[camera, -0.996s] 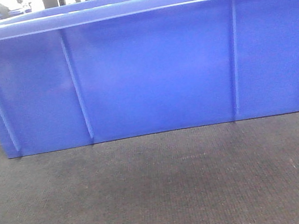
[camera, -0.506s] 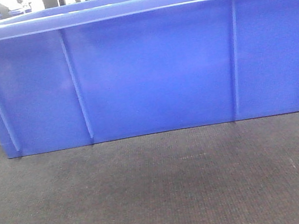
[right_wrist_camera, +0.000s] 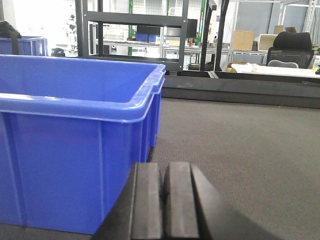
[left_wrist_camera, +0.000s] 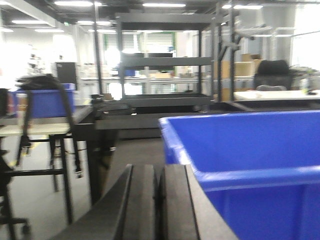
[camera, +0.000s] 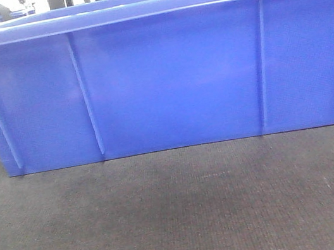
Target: Move blue bin to conveyor side
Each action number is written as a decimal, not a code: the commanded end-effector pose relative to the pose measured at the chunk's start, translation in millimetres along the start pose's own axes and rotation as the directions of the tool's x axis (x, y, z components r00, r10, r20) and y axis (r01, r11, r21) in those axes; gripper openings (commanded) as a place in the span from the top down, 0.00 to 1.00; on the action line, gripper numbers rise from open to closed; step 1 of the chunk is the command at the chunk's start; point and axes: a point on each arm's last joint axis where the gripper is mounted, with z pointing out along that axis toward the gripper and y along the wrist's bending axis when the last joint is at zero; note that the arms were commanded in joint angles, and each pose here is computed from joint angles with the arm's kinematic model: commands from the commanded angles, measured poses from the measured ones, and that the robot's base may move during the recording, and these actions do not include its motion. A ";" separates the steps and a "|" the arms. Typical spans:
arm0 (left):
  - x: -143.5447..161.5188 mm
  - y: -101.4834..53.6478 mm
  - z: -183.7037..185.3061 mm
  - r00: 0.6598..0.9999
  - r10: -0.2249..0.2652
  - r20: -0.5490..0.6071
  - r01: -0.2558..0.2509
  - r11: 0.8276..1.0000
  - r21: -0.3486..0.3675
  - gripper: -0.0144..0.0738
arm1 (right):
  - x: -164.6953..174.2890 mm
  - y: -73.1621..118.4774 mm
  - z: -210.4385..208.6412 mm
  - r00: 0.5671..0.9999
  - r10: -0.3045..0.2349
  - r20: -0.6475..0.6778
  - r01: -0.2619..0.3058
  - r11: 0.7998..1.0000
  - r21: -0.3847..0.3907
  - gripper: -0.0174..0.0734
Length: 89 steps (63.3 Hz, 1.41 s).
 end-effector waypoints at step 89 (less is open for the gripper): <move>56.0 1.9 -0.9 0.993 -0.049 -0.110 0.037 0.994 -0.104 0.85 | -2.3 0.0 -0.3 1.000 -0.014 0.026 0.014 1.000 -0.001 0.90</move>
